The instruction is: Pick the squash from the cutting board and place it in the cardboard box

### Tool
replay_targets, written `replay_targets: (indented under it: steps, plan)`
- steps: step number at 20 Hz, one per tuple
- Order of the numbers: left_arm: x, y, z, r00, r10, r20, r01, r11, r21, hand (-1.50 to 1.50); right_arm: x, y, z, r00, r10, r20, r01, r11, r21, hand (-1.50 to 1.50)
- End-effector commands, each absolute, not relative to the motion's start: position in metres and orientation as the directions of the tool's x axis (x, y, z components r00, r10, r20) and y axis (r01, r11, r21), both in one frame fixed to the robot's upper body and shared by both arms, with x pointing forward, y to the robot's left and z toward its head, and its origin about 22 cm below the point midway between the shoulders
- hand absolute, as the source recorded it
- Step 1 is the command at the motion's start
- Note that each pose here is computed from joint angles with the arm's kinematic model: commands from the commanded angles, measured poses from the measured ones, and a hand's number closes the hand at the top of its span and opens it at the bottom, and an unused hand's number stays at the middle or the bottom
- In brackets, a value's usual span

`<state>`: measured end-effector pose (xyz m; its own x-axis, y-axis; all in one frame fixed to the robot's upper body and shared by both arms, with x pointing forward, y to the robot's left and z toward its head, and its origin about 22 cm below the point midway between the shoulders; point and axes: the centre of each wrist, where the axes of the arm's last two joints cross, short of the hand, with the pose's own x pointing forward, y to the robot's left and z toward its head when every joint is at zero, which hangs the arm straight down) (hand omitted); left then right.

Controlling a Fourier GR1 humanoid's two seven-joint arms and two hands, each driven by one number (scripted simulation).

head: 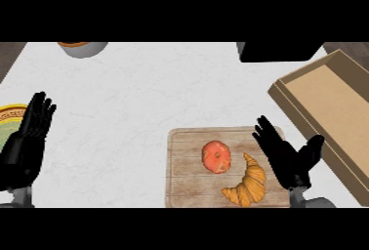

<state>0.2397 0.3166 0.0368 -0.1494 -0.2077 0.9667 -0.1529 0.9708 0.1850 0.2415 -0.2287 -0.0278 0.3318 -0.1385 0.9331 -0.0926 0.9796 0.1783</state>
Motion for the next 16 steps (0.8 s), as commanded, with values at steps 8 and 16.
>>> replay_targets:
  steps: [8,16]
  plan:
    - [0.239,0.31,0.024,0.111,-0.012,0.994,-0.072,0.997,0.021,0.0,0.307,-0.249,0.098,-0.393,0.08,0.916,-0.222,0.958,-0.179,-1.5]
    - [0.242,0.334,0.053,0.12,-0.002,0.993,-0.08,0.997,0.011,0.0,0.275,-0.27,0.076,-0.641,-0.034,0.766,-0.431,0.843,-0.323,-1.5]
